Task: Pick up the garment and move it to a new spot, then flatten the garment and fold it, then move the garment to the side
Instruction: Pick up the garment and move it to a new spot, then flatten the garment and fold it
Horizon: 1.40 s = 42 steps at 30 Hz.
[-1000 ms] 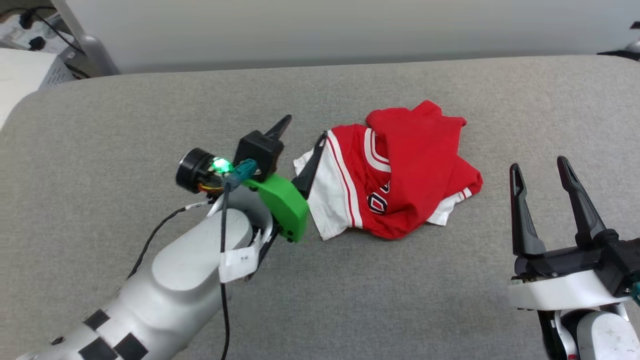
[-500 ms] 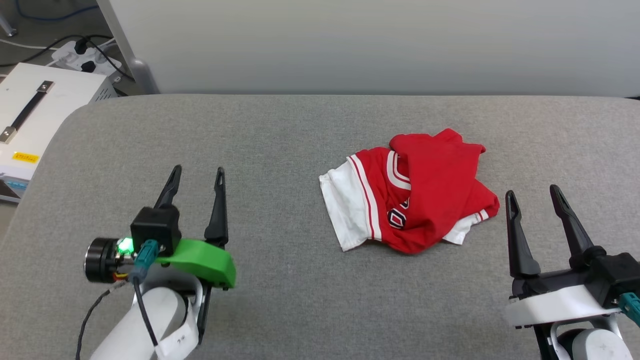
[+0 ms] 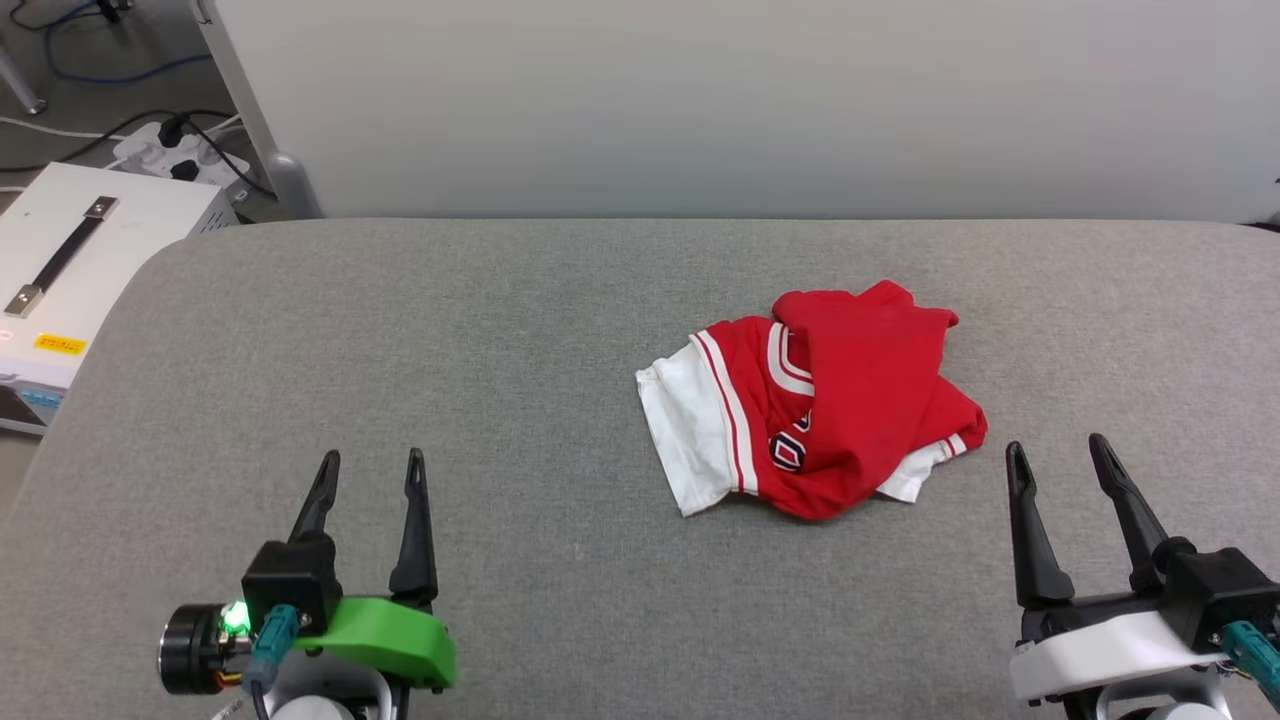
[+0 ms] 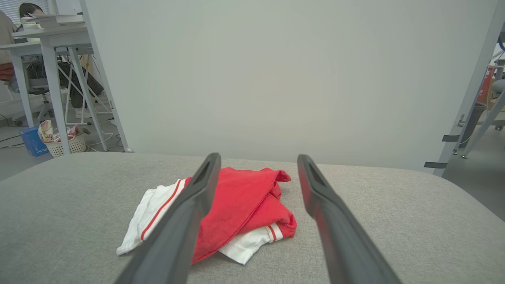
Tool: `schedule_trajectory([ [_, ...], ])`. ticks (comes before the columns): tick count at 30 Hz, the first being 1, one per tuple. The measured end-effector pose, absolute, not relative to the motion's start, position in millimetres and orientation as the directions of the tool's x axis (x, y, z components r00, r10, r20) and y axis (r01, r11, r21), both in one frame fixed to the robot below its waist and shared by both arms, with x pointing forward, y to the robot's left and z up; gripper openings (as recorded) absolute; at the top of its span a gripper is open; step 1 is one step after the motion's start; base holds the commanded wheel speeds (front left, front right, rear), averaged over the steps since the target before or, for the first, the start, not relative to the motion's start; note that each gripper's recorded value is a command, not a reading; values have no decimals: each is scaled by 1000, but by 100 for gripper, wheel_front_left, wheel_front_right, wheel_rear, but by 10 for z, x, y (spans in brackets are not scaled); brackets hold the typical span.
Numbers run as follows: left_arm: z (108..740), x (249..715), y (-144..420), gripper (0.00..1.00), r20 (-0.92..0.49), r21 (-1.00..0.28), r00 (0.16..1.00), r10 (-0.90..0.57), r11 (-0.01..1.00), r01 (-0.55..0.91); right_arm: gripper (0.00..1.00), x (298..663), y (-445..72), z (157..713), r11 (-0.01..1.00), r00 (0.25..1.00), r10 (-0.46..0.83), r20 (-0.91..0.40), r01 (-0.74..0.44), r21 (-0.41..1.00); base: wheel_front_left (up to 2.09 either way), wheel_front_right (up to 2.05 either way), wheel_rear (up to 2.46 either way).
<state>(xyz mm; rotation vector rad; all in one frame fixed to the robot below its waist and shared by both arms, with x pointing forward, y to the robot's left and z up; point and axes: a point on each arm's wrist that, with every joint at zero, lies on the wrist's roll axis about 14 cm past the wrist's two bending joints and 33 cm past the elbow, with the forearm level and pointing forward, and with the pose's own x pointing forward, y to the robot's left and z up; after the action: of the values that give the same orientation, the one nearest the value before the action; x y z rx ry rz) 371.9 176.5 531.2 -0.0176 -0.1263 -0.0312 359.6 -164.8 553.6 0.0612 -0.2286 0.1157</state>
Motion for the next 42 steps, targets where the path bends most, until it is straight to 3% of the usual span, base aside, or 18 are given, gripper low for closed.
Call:
schedule_trajectory([
  [25, 5130, 3552, 1815, 100, 93, -17, 995, -40, 999, 42, 100, 3486, -1619, 5342, 989, 978, 113, 173, -129, 79, 0, 0, 0],
  [31, 5483, 3966, 1649, 100, 178, 38, 970, -164, 986, 160, 100, 3540, -1574, 5362, 987, 976, 125, 178, -141, 77, 0, 0, 0],
  [37, 5973, 4524, 1283, 100, 228, 192, 911, -344, 933, 305, 100, 3659, -1564, 5444, 988, 971, 129, 203, -144, 59, 0, 0, 0],
  [42, 6122, 4882, 910, 100, 154, 251, 874, -460, 874, 416, 100, 3757, -1603, 5454, 990, 971, 118, 207, -132, 56, 0, 0, 0],
])
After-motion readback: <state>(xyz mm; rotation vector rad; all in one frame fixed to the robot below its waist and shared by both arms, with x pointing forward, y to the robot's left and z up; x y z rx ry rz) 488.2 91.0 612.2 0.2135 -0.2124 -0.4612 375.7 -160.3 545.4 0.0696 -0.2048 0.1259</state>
